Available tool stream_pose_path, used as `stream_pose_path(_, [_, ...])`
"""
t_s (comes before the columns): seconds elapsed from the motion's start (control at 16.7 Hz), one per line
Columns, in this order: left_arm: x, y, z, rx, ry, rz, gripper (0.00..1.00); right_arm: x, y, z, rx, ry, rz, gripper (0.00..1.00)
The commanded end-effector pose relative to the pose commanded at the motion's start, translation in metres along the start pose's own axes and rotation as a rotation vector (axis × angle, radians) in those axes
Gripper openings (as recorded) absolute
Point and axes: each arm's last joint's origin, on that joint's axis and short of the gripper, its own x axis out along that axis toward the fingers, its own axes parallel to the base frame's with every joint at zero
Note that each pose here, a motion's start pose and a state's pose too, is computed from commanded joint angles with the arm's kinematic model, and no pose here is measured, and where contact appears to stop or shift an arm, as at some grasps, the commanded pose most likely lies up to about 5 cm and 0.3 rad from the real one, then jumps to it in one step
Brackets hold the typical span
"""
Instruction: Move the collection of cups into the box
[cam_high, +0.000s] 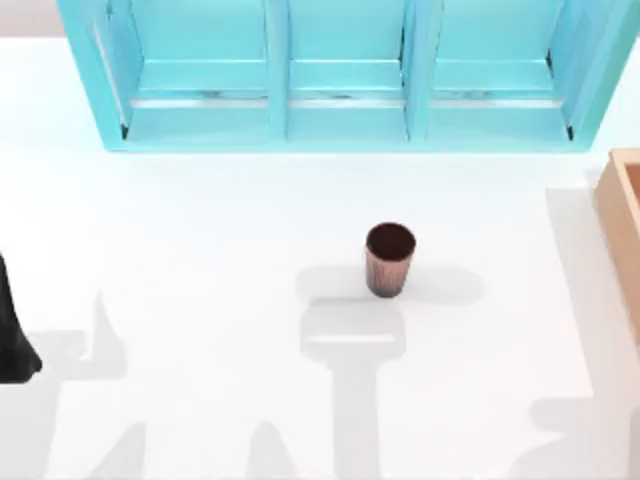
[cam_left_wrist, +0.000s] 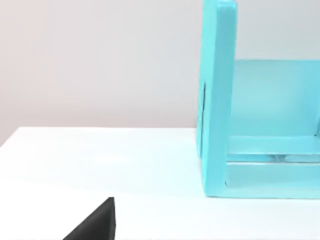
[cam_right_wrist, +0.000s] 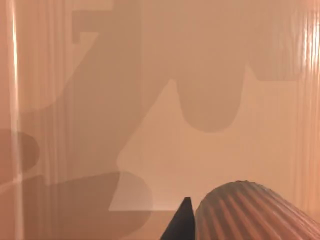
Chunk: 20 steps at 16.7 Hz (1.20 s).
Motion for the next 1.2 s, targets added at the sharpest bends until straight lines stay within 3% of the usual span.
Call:
stream_pose_path(0.42, [0.0, 0.0, 0.0, 0.0, 0.0, 0.0, 1.0, 0.0172, 0.0006, -0.0048, 0.004, 0.011, 0.005, 0.0])
stream_pose_path(1.2, [0.0, 0.0, 0.0, 0.0, 0.0, 0.0, 1.0, 0.0172, 0.0006, -0.0048, 0.004, 0.011, 0.005, 0.98])
